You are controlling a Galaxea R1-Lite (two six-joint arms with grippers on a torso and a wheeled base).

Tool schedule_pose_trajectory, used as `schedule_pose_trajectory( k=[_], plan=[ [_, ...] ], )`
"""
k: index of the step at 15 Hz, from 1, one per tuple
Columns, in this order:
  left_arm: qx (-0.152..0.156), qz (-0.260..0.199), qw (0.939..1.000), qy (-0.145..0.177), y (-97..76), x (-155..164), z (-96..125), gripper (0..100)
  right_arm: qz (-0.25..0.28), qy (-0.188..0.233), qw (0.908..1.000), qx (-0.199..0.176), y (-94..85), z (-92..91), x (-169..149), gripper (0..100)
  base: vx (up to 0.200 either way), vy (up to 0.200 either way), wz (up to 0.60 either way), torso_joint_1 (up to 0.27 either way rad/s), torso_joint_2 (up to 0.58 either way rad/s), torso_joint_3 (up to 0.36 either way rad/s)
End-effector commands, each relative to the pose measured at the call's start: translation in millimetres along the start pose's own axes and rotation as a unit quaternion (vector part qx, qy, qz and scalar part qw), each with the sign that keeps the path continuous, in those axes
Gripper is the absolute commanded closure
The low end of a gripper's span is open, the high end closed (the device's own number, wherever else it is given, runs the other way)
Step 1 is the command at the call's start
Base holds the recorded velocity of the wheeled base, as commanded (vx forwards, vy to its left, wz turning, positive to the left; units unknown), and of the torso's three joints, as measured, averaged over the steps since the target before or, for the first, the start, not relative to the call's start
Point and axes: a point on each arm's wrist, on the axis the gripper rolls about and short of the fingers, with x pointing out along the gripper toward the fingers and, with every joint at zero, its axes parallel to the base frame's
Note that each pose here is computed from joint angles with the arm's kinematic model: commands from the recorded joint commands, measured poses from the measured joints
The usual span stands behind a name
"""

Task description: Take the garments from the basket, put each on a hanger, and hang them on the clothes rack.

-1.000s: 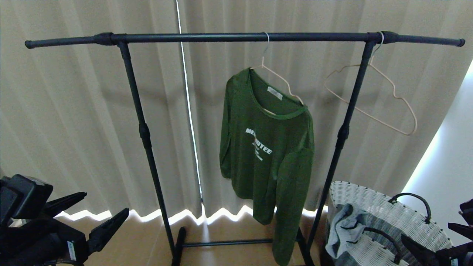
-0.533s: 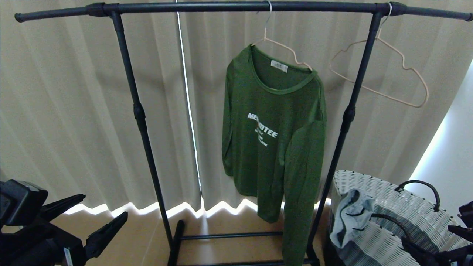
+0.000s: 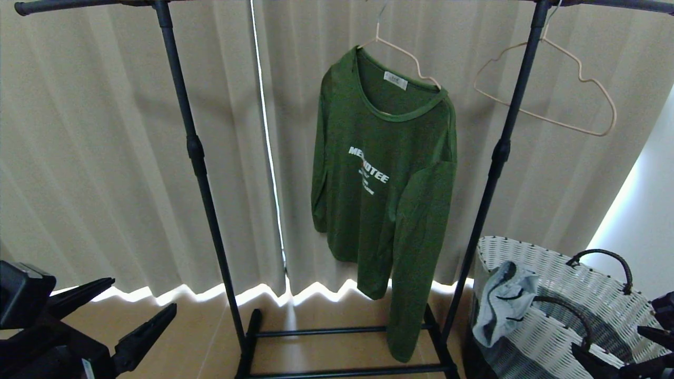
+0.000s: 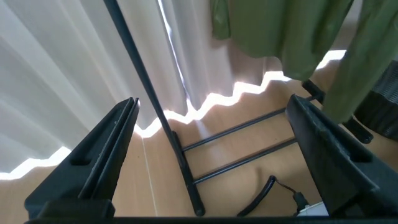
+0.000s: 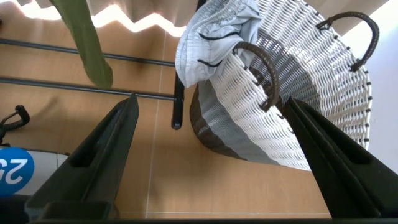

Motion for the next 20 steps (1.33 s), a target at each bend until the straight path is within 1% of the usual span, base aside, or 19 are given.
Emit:
schedule_pose_trajectory(
  k=[1, 4, 6, 8, 9, 17, 20],
  plan=[
    [0.0, 0.003, 0.9999, -0.014, 0.1, -4.8, 2.2, 0, 0.001, 0.003, 1.0, -0.001, 0.2, -2.5, 0.0, 0, 0.0, 0.0, 0.0, 0.0, 0.0, 0.0],
    [0.003, 0.004, 0.9997, -0.023, 0.2, -7.2, 3.8, 0, 0.001, 0.003, 1.0, -0.001, 0.2, -2.9, -0.2, 0, 0.0, 0.0, 0.0, 0.0, 0.0, 0.0],
    [0.013, 0.004, 0.9997, -0.021, 0.1, -7.3, 3.2, 0, 0.001, 0.003, 1.0, -0.002, 0.2, -2.9, -0.2, 0, 0.0, 0.0, 0.0, 0.0, 0.0, 0.0],
    [0.016, 0.005, 0.9996, -0.022, 0.1, -7.8, 3.4, 0, 0.001, 0.003, 1.0, -0.002, 0.1, -2.9, -0.4, 0, 0.0, 0.0, 0.0, 0.0, 0.0, 0.0],
    [0.016, 0.005, 0.9996, -0.022, 0.1, -7.8, 3.4, 0, 0.001, 0.003, 1.0, -0.002, 0.2, -2.9, -0.2, 0, 0.0, -0.2, 0.0, 0.007, 0.0, 0.002],
    [0.017, 0.006, 0.9994, -0.028, -0.1, -10.2, 3.6, 0, 0.001, 0.003, 1.0, -0.002, 0.1, -3.3, -0.6, 0, 0.2, -0.2, 0.0, 0.001, 0.0, 0.004],
    [0.019, 0.005, 0.9995, -0.026, -0.5, -11.1, 1.8, 0, 0.0, 0.0, 1.0, -0.001, -0.2, -3.2, -1.5, 0, 0.0, 0.0, 0.0, 0.0, 0.0, 0.0]
  ],
)
